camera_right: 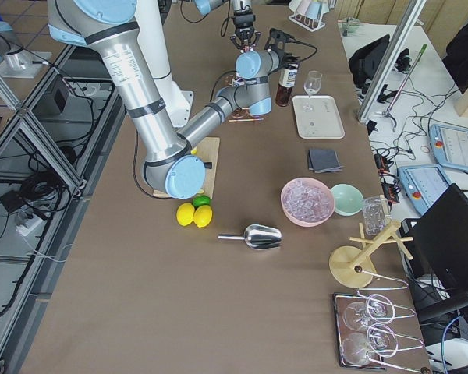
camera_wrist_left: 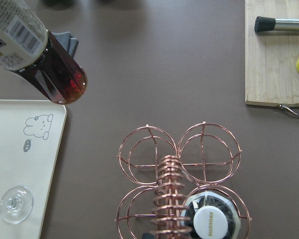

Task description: Take tea from basket to plate

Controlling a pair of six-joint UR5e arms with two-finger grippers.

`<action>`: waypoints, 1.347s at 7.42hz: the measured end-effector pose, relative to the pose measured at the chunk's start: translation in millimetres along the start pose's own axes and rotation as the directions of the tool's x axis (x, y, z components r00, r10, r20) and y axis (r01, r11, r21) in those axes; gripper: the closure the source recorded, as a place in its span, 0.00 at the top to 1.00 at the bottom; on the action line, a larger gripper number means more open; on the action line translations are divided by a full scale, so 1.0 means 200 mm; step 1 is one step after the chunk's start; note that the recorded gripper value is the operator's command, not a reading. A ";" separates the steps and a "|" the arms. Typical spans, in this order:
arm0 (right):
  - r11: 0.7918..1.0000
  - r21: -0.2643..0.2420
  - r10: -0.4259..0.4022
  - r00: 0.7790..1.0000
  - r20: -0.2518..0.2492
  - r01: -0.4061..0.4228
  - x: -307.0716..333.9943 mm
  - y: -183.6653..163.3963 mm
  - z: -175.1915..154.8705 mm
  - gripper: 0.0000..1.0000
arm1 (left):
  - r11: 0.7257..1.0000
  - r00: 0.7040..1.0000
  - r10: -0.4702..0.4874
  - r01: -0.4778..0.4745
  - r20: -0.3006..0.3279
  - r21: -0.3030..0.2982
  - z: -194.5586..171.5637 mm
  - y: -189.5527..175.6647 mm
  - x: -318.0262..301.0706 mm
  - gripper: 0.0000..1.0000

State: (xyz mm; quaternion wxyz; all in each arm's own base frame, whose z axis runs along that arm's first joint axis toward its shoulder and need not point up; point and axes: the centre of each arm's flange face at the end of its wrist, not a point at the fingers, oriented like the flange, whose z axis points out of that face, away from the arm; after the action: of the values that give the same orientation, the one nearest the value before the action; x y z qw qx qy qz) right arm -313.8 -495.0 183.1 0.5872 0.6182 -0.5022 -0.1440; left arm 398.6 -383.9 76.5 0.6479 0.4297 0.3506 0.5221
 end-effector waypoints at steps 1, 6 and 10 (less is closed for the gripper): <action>1.000 -0.008 -0.007 0.999 -0.037 0.007 0.17 0.02 0.04 0.00 | 1.000 1.000 -0.002 0.002 0.006 0.003 -0.02 0.01 -0.02 0.00; 0.996 0.054 0.075 0.984 -0.164 -0.067 0.55 0.19 0.56 0.00 | 1.000 1.000 -0.012 0.012 0.007 -0.005 -0.28 0.26 -0.29 0.00; 0.994 0.033 0.107 0.969 -0.222 -0.102 0.45 0.32 0.84 0.00 | 0.997 0.999 0.009 -0.006 0.032 -0.071 -0.49 0.75 -0.40 0.00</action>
State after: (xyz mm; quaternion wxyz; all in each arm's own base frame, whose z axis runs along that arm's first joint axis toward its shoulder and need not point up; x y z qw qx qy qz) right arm -430.2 -651.0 231.5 0.6400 0.6096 -0.4662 -0.0370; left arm 236.2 -430.3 177.2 0.6664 0.4161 0.3197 0.5297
